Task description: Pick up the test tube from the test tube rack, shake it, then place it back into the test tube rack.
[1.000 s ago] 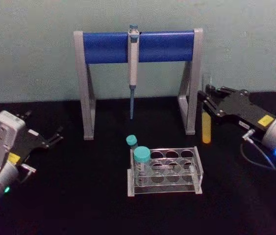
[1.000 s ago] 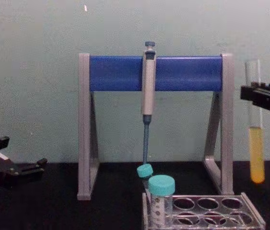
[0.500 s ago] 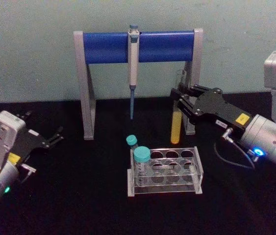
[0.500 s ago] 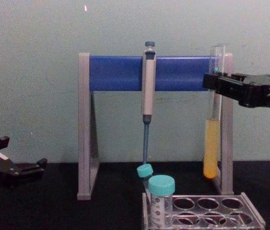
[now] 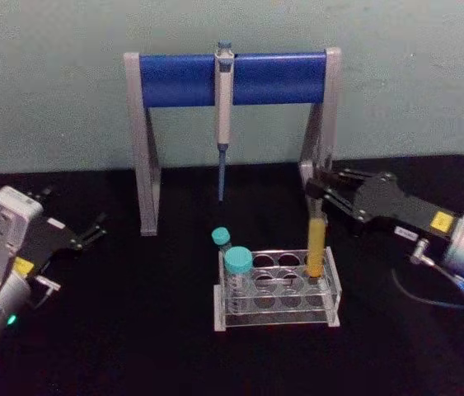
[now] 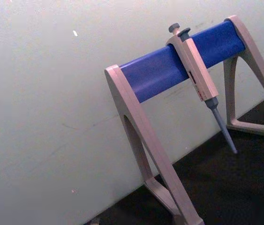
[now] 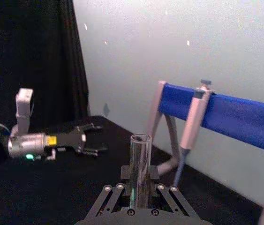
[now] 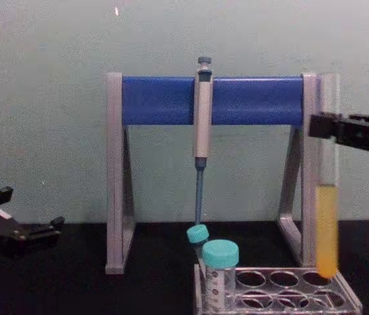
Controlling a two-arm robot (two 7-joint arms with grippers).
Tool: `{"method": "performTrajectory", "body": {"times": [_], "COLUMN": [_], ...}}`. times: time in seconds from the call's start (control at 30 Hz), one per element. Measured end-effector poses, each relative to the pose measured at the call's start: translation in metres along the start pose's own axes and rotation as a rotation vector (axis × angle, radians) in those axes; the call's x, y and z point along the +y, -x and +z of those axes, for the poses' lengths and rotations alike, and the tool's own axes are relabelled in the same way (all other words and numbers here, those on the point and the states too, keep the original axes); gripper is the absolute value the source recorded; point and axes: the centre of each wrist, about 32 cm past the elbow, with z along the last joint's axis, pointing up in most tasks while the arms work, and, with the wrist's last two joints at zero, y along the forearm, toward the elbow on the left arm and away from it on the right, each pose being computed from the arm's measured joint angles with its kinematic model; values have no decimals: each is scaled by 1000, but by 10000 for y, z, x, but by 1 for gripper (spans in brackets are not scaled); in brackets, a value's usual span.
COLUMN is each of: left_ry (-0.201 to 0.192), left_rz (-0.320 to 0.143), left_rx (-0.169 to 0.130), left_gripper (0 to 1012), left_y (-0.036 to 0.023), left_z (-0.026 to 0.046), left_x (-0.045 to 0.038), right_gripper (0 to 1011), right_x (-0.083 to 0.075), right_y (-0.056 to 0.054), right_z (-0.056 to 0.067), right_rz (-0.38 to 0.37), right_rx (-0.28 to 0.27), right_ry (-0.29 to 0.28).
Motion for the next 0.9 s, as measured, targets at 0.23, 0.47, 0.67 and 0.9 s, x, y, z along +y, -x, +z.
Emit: {"method": "performTrajectory", "body": {"times": [0.23,0.47,0.67,0.9], "left_ry": [0,0,0,0], "left_rz": [0,0,0,0], "left_rx": [0,0,0,0], "left_gripper": [1001,1001,1001,1001], "left_y": [0,0,0,0], "left_z": [0,0,0,0], "left_x": [0,0,0,0], "right_gripper": [232,232,232,232], "right_x": [-172,-139,-18,141], "right_y": [6,10,7,12], "right_z": [57,63,29,-30], "right_rz": [-87,-188,-248,-246], "right_rx": [-65,-132,-154,-137], "right_ry": [55,88,57,-2]}}
